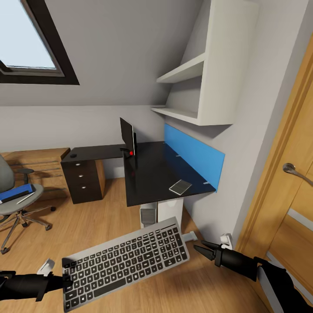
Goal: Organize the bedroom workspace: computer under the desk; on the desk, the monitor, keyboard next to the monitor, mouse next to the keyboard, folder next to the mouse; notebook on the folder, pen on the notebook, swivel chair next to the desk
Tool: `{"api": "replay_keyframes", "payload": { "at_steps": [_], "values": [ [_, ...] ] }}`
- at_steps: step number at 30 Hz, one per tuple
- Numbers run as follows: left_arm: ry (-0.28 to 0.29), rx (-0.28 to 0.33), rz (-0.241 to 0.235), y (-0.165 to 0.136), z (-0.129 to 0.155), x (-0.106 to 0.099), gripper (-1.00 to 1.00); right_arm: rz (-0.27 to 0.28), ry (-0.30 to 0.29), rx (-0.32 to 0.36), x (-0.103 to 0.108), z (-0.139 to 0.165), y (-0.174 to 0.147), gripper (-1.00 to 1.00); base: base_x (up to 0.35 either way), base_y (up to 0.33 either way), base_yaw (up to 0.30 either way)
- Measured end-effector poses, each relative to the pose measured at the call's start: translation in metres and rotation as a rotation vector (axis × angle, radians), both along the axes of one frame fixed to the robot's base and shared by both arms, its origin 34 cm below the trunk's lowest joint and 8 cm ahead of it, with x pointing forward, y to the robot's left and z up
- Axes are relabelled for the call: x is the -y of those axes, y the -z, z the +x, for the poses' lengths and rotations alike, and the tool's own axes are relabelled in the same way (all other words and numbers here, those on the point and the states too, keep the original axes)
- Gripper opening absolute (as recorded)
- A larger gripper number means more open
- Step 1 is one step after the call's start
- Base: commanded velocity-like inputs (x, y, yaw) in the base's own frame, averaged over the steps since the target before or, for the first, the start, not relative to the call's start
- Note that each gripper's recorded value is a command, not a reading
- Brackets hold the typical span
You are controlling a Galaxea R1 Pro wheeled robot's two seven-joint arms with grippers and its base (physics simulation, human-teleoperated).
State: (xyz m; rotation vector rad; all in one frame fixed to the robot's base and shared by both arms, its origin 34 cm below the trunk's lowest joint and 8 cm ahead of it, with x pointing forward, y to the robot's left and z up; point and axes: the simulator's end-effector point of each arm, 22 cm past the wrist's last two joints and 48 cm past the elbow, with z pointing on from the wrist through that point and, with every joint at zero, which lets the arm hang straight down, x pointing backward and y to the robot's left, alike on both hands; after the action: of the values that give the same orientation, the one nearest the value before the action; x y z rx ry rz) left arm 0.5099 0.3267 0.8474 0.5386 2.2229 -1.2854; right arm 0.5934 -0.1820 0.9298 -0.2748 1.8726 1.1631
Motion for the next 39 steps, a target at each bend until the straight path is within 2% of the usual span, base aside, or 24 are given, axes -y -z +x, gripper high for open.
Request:
{"api": "replay_keyframes", "payload": {
  "at_steps": [17, 24, 27, 33, 39],
  "values": [
    [0.029, 0.000, -0.037, -0.006, -0.005, 0.008, -1.00, 0.005, -0.003, -0.014, -0.001, -0.001, 0.001, 1.00, 0.000, 0.000, 0.000],
    [0.031, -0.001, -0.036, -0.005, -0.005, 0.009, -1.00, 0.039, -0.016, -0.081, -0.016, -0.003, 0.005, 1.00, 0.000, 0.000, 0.000],
    [0.032, -0.001, -0.035, -0.005, -0.005, 0.009, -1.00, 0.053, -0.010, -0.111, -0.024, 0.007, 0.002, 1.00, 0.000, 0.000, 0.000],
    [0.033, -0.003, -0.034, -0.004, -0.006, 0.009, -1.00, 0.058, 0.001, -0.156, -0.028, 0.022, -0.001, 1.00, 0.000, 0.000, 0.000],
    [0.033, -0.004, -0.032, -0.004, -0.006, 0.009, -1.00, 0.049, -0.030, -0.230, -0.041, 0.031, -0.008, 1.00, 0.000, 0.000, 0.000]
  ]
}}
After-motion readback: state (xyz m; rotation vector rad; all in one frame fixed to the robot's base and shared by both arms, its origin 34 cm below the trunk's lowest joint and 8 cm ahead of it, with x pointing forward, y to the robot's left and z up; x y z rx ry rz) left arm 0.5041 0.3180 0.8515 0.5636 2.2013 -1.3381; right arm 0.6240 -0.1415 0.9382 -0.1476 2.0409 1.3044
